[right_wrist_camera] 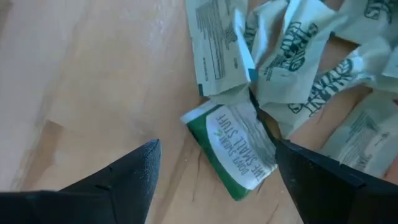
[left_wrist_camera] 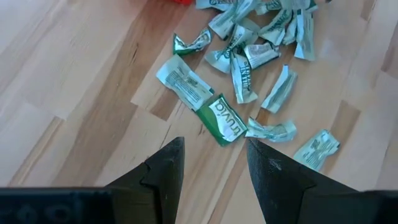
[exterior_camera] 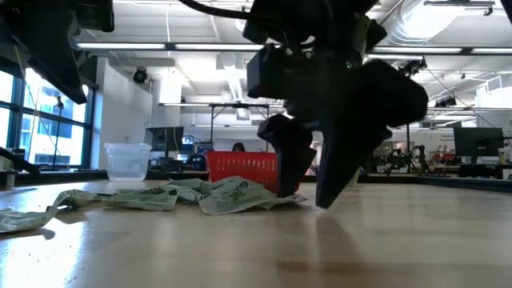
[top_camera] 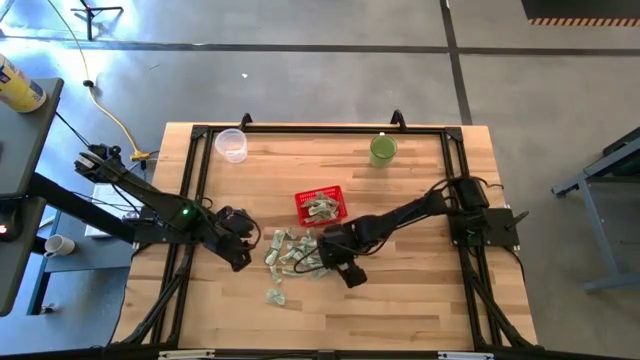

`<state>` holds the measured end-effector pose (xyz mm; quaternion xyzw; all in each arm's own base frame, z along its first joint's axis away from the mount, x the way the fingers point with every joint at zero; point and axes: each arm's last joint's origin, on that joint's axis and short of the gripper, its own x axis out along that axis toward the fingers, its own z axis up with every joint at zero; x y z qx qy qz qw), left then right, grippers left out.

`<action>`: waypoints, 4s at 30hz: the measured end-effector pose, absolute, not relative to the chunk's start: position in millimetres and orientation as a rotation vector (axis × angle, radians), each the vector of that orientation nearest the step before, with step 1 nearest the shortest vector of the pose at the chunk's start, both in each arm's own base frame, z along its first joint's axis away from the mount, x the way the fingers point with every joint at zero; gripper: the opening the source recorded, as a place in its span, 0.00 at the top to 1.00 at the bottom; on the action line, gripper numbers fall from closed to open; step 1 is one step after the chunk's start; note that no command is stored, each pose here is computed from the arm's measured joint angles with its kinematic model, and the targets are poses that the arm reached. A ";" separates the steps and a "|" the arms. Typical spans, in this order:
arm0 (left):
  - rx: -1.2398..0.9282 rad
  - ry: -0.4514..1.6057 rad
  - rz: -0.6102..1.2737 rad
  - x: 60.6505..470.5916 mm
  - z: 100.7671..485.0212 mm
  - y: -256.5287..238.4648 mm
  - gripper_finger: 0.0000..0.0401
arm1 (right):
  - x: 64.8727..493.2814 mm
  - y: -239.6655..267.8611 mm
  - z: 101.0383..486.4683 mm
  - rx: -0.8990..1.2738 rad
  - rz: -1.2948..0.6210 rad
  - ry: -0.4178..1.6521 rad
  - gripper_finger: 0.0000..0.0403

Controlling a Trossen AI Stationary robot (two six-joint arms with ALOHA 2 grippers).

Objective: Pick and place Stevia / Truvia into bins
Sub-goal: Put the truvia packet into the red basket, then put the stevia packet into the red basket

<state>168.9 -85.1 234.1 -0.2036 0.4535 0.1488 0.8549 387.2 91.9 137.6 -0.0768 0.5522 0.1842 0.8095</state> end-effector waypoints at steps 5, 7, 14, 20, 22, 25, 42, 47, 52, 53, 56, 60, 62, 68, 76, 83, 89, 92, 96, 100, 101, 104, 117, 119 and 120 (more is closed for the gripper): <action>-0.445 0.950 0.321 169.0 234.2 -85.2 0.48 | 388.5 94.1 132.9 -0.250 0.380 1.172 0.23; -0.446 0.949 0.320 169.2 234.2 -85.3 0.48 | 388.5 93.7 132.7 -0.245 0.355 1.177 0.25; -0.446 0.948 0.319 169.3 234.3 -85.4 0.48 | 390.1 87.7 131.9 -0.179 0.266 1.190 0.51; -0.440 0.938 0.328 169.5 234.5 -85.1 0.48 | 385.4 86.7 132.2 -0.026 0.155 1.258 0.82; -0.439 0.938 0.327 169.5 234.5 -85.1 0.48 | 379.5 85.9 134.9 0.059 0.116 1.315 0.91; -0.440 0.935 0.326 169.7 234.7 -85.2 0.48 | 368.7 90.8 145.4 0.121 0.121 1.368 0.96; -0.405 0.872 0.382 170.9 235.9 -83.1 0.48 | 374.8 -10.2 213.4 0.180 -0.353 1.021 0.78; -0.407 0.870 0.382 171.1 236.1 -83.2 0.48 | 380.2 -35.9 206.2 0.316 -0.323 1.007 0.60; -0.464 0.909 0.373 171.0 235.1 -82.3 0.48 | 377.4 -27.5 221.1 0.230 -0.280 0.965 0.45; -0.515 0.925 0.395 171.2 232.8 -79.7 0.48 | 376.1 -22.4 224.1 0.202 -0.283 0.963 0.43; -0.744 0.950 0.564 172.6 220.9 -66.1 0.48 | 367.7 -9.2 227.9 0.137 -0.326 1.008 0.39; -0.929 0.904 0.734 181.6 206.6 -50.0 0.48 | 354.1 1.0 228.6 0.115 -0.431 1.090 0.37; -0.937 0.904 0.785 188.6 199.1 -42.5 0.48 | 348.8 5.4 226.7 0.111 -0.460 1.135 0.36; -0.977 0.951 0.718 221.0 177.9 -38.5 0.48 | 339.4 16.8 224.4 0.082 -0.512 1.202 0.36; -0.888 1.074 0.744 244.0 153.4 -44.2 0.48 | 336.2 28.6 224.2 0.119 -0.576 1.184 0.36; -0.867 1.071 0.727 256.3 141.3 -46.6 0.48 | 335.2 35.0 224.2 0.149 -0.602 1.167 0.36; -0.804 1.060 0.718 257.6 139.6 -46.2 0.48 | 334.6 37.4 224.1 0.162 -0.608 1.165 0.36; -0.745 1.070 0.716 256.4 139.1 -45.5 0.50 | 334.5 37.2 224.1 0.160 -0.611 1.164 0.36; -0.638 1.061 0.765 253.2 137.6 -41.8 0.62 | 334.5 37.2 224.1 0.159 -0.612 1.164 0.36; -0.544 1.084 0.744 251.6 136.9 -40.6 0.82 | 334.4 37.1 224.2 0.160 -0.616 1.163 0.36; -0.530 1.088 0.733 251.8 137.0 -40.6 0.87 | 334.4 37.1 224.2 0.160 -0.616 1.163 0.36; -0.507 1.096 0.716 251.6 137.6 -40.5 0.95 | 333.7 37.0 224.0 0.158 -0.619 1.169 0.36; -0.340 1.007 0.640 287.0 214.2 -31.6 0.94 | 326.6 45.8 226.4 0.099 -0.625 1.190 0.37; -0.292 0.979 0.628 295.3 233.8 -25.0 0.94 | 322.7 53.2 230.6 0.062 -0.624 1.173 0.37; -0.266 0.957 0.607 300.1 243.1 -21.7 0.94 | 320.3 56.9 233.5 0.046 -0.623 1.162 0.38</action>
